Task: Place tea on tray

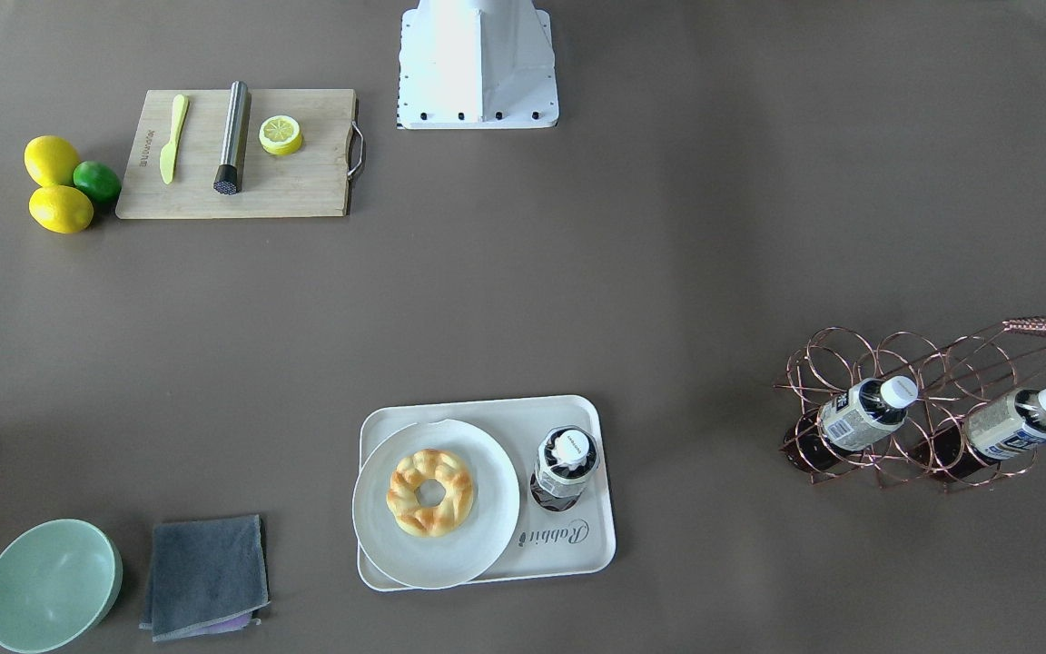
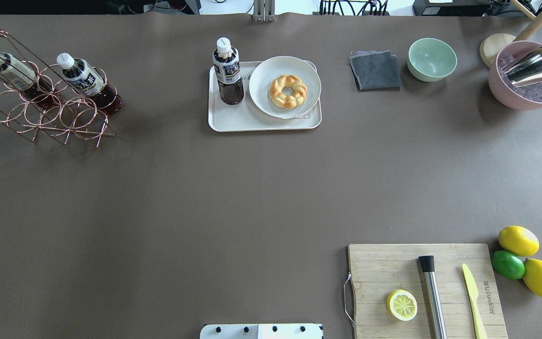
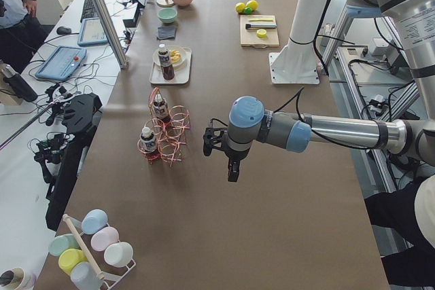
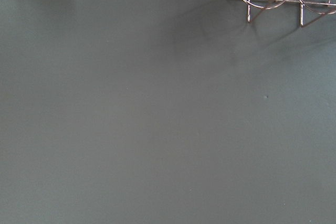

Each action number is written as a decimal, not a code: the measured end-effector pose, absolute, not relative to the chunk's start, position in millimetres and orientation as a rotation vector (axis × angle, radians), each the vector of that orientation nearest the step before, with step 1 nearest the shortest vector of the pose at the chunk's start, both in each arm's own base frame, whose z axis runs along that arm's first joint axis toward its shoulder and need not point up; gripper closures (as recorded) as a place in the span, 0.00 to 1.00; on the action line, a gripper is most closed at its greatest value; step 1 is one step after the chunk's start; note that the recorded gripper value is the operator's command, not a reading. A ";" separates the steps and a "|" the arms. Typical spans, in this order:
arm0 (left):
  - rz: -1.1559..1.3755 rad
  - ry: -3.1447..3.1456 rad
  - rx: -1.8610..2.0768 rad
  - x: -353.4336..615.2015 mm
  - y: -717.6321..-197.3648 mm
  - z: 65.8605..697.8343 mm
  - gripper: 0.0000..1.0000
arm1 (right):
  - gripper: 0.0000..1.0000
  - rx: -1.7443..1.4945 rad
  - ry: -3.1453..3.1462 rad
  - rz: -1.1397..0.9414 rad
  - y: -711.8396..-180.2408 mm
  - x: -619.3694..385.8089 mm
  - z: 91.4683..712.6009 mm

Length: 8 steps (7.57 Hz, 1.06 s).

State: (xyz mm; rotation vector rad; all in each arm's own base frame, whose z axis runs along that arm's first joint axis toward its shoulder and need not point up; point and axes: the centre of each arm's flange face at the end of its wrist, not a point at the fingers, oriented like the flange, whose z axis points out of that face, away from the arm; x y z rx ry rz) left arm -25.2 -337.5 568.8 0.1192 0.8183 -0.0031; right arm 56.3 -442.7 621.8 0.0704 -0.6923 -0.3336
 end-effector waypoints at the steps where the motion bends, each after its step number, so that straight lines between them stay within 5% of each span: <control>1: -0.003 0.800 0.130 -26.6 -339.3 568.1 0.03 | 0.00 0.053 -0.697 -0.345 -430.3 62.9 639.5; 8: 0.019 0.768 0.157 -31.0 -338.7 567.4 0.03 | 0.00 0.057 -0.693 -0.340 -423.0 76.4 648.4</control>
